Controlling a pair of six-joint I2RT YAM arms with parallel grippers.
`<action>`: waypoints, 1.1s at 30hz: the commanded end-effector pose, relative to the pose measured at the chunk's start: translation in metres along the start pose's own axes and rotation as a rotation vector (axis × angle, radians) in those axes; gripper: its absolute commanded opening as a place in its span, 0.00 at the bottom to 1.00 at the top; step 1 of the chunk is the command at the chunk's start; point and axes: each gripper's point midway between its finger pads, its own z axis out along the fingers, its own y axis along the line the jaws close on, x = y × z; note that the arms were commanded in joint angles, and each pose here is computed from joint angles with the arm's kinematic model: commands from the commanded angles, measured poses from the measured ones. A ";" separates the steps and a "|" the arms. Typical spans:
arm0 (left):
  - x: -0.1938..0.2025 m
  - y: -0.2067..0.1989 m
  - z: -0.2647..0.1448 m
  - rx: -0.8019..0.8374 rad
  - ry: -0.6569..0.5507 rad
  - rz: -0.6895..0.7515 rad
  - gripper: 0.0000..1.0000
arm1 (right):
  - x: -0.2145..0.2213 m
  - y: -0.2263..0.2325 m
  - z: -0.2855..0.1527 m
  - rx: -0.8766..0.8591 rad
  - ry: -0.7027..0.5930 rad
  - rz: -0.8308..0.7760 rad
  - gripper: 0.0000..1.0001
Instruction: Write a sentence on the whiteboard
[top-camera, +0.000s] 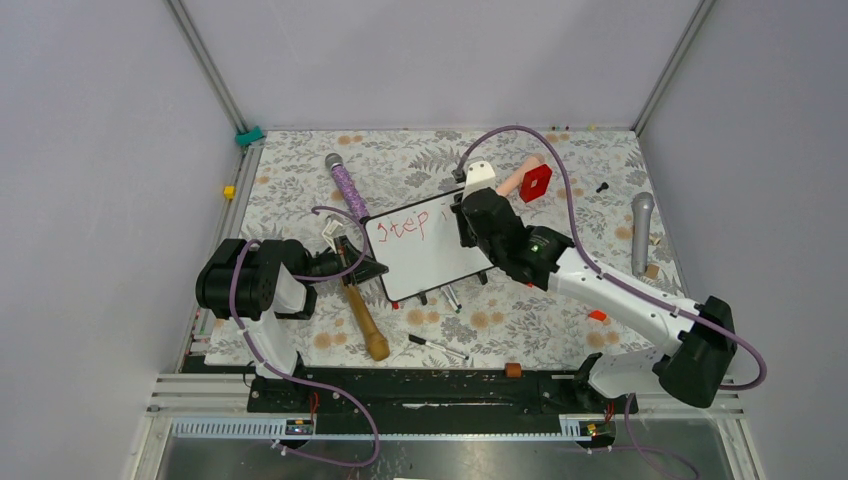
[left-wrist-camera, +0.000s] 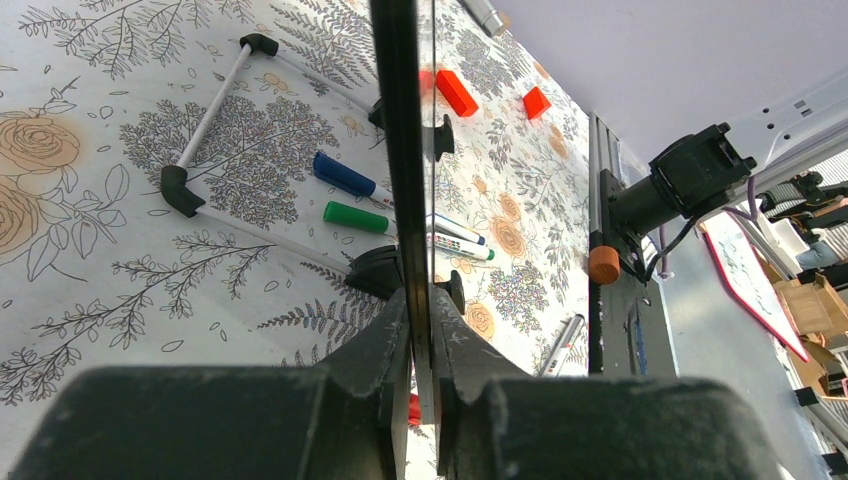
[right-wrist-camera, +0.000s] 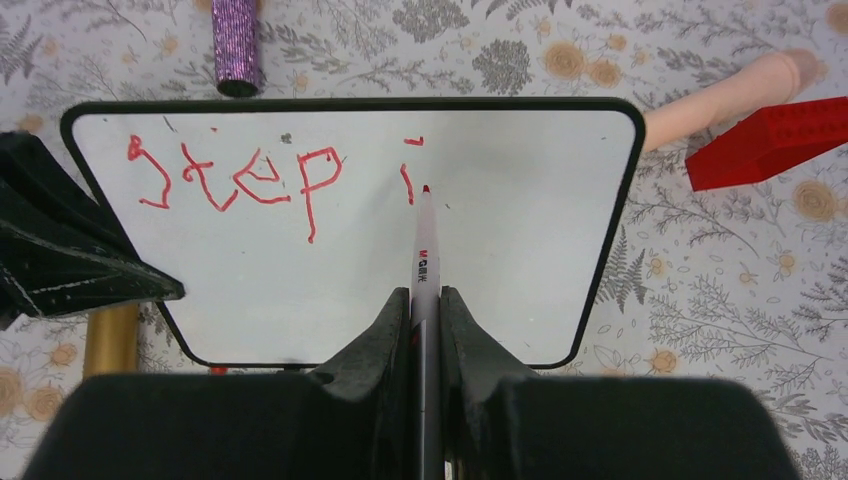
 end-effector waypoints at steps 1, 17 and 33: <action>0.010 -0.008 0.000 0.060 0.041 0.061 0.11 | -0.025 -0.008 -0.005 0.031 -0.090 0.018 0.00; 0.010 -0.009 0.000 0.061 0.040 0.060 0.19 | -0.021 -0.001 0.017 0.057 -0.041 -0.007 0.00; 0.010 -0.008 0.000 0.062 0.041 0.061 0.17 | -0.017 -0.005 0.026 0.073 -0.023 -0.005 0.00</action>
